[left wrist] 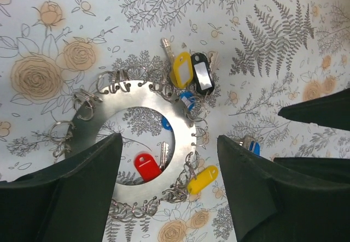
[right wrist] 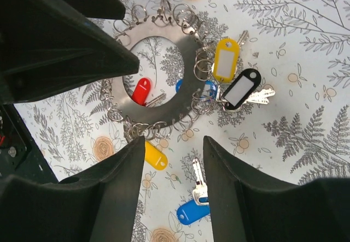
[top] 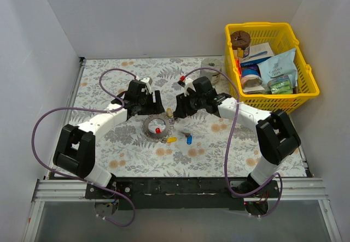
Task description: Put the keys on the keyring
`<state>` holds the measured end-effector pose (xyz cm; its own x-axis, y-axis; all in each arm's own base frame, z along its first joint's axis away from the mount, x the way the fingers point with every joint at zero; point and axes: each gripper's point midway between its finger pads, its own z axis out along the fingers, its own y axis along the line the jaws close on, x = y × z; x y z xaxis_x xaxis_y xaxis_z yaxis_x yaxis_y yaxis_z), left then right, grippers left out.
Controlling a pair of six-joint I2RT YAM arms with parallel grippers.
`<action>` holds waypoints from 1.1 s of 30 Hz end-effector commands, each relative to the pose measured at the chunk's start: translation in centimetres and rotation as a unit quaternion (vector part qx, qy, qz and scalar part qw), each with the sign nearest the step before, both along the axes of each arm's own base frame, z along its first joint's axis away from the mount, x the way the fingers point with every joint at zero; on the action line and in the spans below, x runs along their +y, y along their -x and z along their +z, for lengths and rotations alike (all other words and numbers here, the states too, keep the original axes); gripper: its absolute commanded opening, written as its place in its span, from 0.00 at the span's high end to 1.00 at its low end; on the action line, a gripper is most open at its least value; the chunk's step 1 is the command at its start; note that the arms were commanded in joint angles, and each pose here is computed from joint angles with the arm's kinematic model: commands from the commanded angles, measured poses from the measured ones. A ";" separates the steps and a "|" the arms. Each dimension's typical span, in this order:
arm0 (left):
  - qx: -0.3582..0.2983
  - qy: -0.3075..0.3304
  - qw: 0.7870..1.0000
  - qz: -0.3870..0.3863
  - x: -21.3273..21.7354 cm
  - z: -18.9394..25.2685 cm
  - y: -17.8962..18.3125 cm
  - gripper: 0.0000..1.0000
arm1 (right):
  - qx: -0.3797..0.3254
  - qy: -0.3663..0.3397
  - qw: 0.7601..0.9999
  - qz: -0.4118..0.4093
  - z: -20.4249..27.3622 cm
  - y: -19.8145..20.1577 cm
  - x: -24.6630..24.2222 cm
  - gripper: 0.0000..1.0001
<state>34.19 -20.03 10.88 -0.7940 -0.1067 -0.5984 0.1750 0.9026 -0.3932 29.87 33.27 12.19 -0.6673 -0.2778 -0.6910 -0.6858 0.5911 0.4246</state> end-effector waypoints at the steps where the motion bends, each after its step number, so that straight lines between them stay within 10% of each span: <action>1: -0.031 0.034 0.998 -0.038 -1.6 1.9 0.6 0.32 | 0.012 -0.006 1.000 -0.013 -0.4 -0.5 -1.0 0.46; 33: -0.010 -0.132 0.987 -0.087 -8.9 -5.6 2.9 0.56 | 0.050 -0.033 0.996 -0.059 -1.5 -1.3 -6.0 0.48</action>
